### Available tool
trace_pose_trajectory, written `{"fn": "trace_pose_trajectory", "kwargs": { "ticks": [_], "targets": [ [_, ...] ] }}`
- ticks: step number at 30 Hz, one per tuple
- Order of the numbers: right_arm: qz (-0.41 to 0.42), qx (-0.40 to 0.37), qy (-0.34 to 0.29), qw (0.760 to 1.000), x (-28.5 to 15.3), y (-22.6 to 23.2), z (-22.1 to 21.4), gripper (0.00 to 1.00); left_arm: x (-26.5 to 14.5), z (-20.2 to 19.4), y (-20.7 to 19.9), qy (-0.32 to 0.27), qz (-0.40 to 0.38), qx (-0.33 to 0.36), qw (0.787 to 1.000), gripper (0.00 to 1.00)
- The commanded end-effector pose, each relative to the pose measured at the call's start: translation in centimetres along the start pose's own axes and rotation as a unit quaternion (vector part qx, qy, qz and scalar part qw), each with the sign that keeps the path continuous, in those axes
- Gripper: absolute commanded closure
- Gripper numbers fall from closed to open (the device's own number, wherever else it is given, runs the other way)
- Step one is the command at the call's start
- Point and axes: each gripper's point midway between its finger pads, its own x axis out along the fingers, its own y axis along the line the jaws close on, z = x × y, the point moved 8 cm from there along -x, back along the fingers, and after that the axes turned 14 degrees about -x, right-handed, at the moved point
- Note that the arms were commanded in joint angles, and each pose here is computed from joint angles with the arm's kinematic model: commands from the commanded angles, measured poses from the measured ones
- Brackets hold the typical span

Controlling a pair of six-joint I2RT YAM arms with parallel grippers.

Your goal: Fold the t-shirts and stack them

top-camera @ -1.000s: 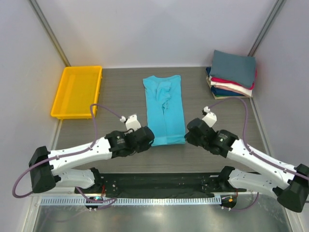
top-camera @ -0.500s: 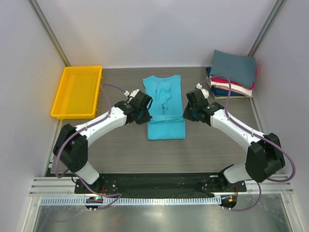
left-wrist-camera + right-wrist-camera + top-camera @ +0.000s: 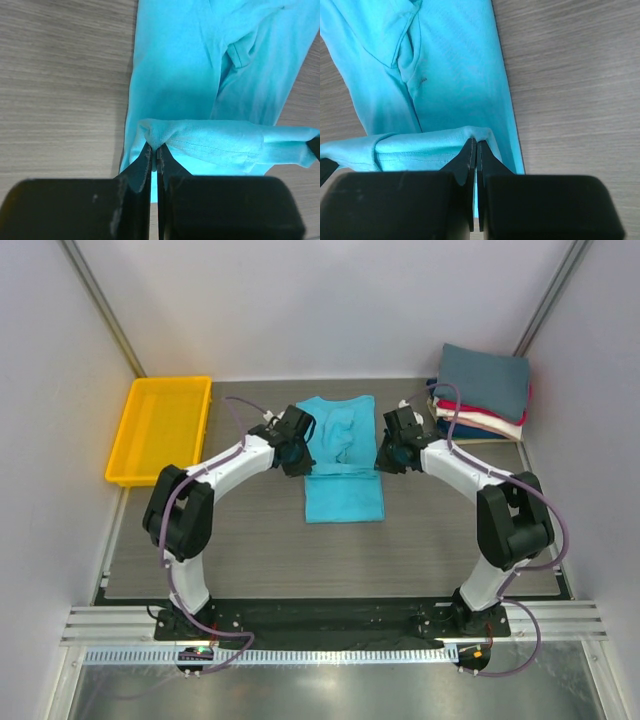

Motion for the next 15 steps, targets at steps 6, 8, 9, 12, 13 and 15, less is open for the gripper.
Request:
{"fn": "trace_pose_trajectory", "kwargs": {
  "ticks": [6, 8, 9, 12, 13, 15],
  "targets": [
    [0.006, -0.009, -0.025, 1.000, 1.6, -0.3, 3.8, 0.98, 1.3, 2.9, 0.0, -0.013, 0.024, 0.007, 1.000, 0.98],
    [0.011, -0.006, -0.022, 1.000, 2.4, -0.3, 4.7, 0.72, 2.3, 3.7, 0.1, 0.001, 0.033, -0.002, 0.999, 0.91],
    [0.014, 0.005, -0.016, 1.000, 2.7, -0.9, 5.4, 0.61, 1.8, 4.9, -1.0, -0.001, 0.023, -0.007, 1.000, 0.80],
    [0.000, 0.019, -0.022, 1.000, 3.2, -1.7, 9.4, 0.37, 3.6, 7.4, -0.9, 0.041, 0.046, -0.031, 0.998, 0.63],
    [0.009, 0.022, -0.058, 0.998, 1.8, -1.1, 12.9, 0.37, 2.4, 10.3, -3.1, 0.021, 0.011, -0.039, 0.999, 0.61],
    [0.001, 0.027, -0.048, 0.998, 1.1, -1.5, 14.2, 0.37, 3.1, 11.3, -3.7, 0.057, 0.013, -0.030, 0.998, 0.56]
  ]
}}
